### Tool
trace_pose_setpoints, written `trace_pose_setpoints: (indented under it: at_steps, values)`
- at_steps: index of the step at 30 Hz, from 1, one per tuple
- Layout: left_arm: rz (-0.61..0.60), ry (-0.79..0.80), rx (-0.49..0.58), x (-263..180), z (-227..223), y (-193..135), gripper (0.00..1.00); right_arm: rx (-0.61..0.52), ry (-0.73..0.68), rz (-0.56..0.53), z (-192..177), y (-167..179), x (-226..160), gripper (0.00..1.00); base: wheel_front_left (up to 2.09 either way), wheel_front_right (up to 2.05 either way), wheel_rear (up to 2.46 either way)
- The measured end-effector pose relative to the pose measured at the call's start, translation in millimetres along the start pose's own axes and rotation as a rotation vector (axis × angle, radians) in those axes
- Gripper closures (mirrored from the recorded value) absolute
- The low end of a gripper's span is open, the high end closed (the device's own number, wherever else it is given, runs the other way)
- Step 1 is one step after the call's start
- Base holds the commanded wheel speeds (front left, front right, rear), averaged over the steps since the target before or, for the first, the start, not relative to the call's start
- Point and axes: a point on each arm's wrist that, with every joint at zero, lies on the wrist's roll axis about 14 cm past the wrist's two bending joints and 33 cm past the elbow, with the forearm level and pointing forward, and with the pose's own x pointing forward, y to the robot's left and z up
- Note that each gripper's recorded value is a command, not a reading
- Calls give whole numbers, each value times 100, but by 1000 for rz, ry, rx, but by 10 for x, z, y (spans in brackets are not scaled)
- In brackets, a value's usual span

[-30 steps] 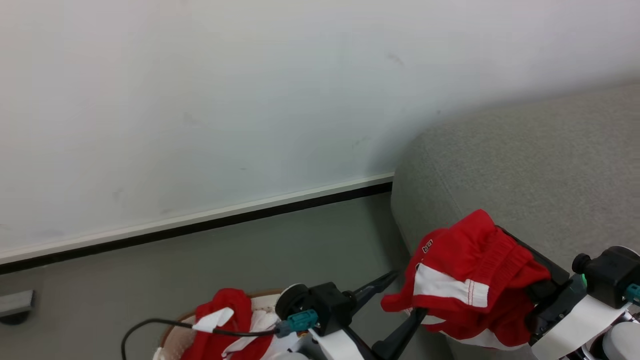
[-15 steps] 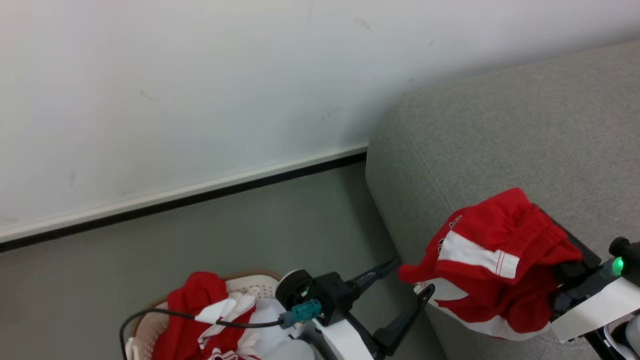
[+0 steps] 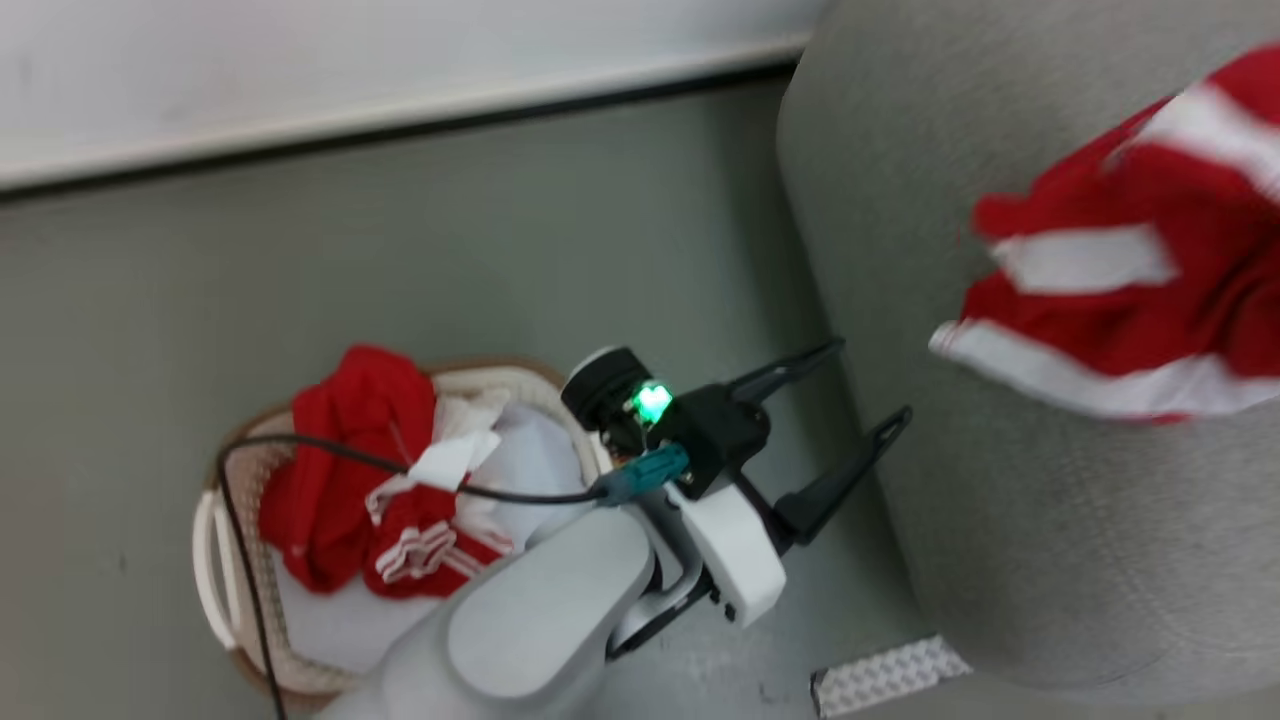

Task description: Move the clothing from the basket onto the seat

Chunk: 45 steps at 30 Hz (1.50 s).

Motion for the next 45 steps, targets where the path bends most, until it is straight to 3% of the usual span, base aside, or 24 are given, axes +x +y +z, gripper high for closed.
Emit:
trace_pose_setpoints:
  at_steps: [10, 16, 22, 26, 29, 31, 32, 45]
  values:
    - [140, 48, -71, -192, -589, 743, 0, -106, -75, -191, 223, -747, 1076, 100, 0, 0, 0]
    - [233, 91, -114, -438, -913, 993, 0, -84, -119, -294, 240, -1006, 1488, 100, 0, 0, 0]
    - [313, 121, -176, -627, -1162, 1048, 0, -25, 25, -331, -618, -934, 1610, 100, 0, 0, 0]
    - [346, 142, -192, -721, -1258, 1058, 0, 18, 154, -358, -1241, -863, 1441, 100, 0, 0, 0]
    - [362, 145, -191, -762, -1246, 1074, 0, 25, 212, -367, -1449, -842, 1276, 100, 0, 0, 0]
    - [384, 133, -198, -784, -1204, 1099, 0, -14, 235, -342, -1467, -807, 1205, 39, 0, 0, 0]
    - [386, 130, -198, -788, -1179, 1098, 0, -17, 235, -340, -1449, -810, 1165, 0, 0, 0, 0]
    - [431, 73, -172, -881, -644, 923, 0, -26, 220, -276, -1165, -626, 382, 0, 0, 0, 0]
